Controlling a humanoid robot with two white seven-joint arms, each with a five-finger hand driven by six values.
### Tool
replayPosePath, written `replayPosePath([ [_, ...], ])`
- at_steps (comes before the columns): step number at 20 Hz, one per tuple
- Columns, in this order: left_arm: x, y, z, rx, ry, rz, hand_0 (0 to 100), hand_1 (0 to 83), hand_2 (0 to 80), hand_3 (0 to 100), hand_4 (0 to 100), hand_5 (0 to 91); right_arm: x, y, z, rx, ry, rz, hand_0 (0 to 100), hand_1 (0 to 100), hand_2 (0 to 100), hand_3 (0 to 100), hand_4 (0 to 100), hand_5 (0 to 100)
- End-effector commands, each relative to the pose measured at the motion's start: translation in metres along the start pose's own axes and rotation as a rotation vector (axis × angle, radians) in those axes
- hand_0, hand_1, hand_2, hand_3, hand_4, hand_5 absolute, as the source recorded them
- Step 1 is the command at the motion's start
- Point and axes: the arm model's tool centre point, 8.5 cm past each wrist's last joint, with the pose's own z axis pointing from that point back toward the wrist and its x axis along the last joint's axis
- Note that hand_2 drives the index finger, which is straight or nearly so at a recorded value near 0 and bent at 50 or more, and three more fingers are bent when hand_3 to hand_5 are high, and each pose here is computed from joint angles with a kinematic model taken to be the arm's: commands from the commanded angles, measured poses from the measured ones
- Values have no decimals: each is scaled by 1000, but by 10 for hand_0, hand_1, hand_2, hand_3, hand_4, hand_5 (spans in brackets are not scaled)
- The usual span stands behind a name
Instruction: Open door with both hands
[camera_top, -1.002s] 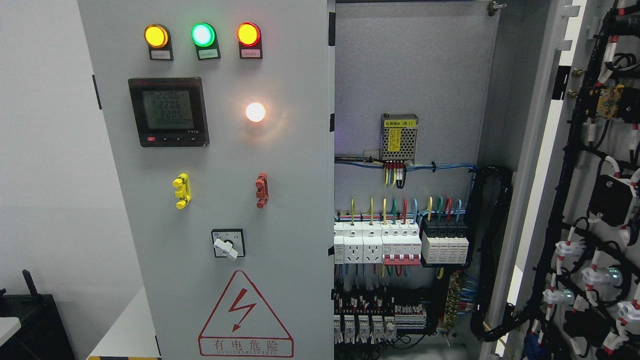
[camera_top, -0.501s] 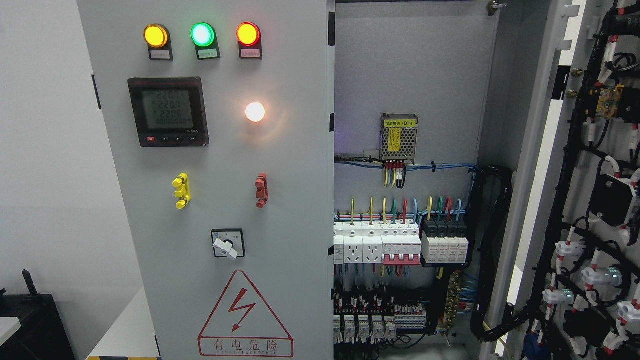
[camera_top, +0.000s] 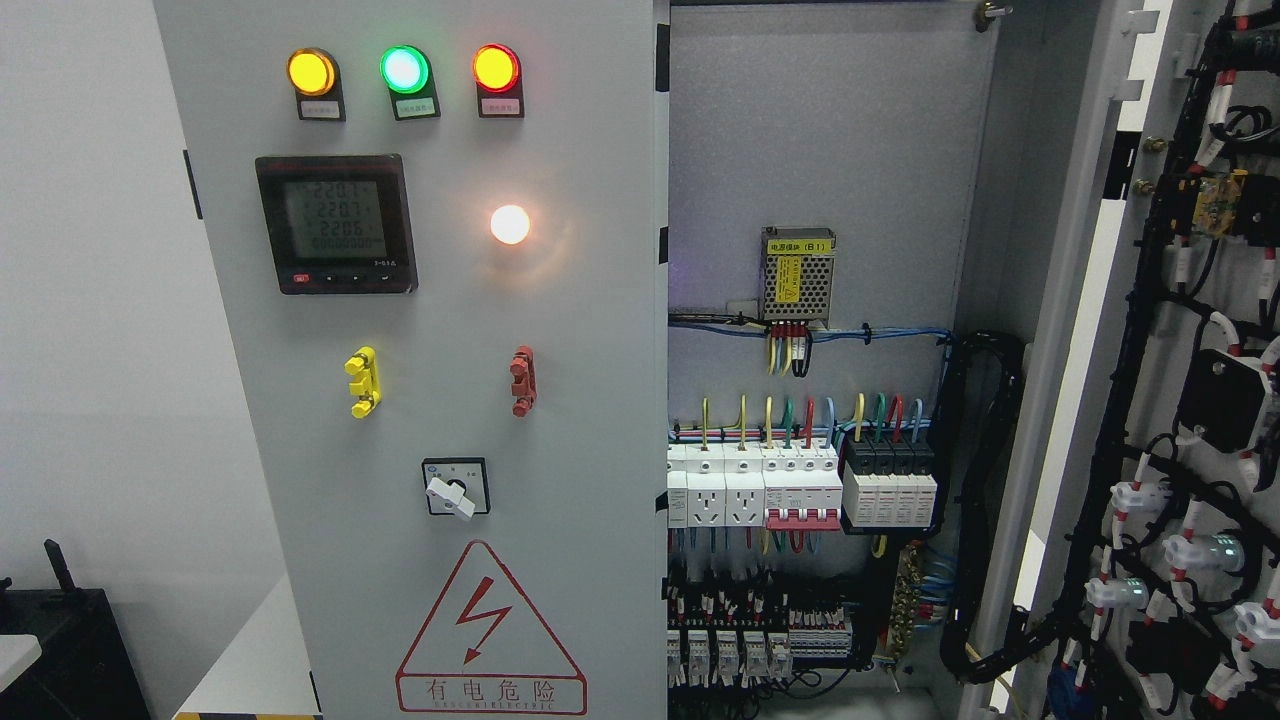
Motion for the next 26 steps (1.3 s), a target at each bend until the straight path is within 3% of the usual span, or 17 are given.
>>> replayPosePath([
  [1,-58,-89,5,-92,175,232,0,0,0,0,41,0,0,0,0,0,-1,-2,0,0,0,0,0,0],
  [8,-66,-99,10,-88,153,324,0,0,0,0,42,0,1,0,0,1,-7,-5,0,0,0,0,0,0],
  [13,-72,-102,12,-91,161,331,0,0,0,0,42,0,19,3,1,8,-83,-3,0,0,0,0,0,0],
  [20,-71,-99,11,-64,159,323,0,0,0,0,42,0,17,-3,5,3,-159,-66,0,0,0,0,0,0],
  [26,-69,-98,10,-70,152,327,0,0,0,0,42,0,20,-11,17,-6,-299,-87,0,0,0,0,0,0],
])
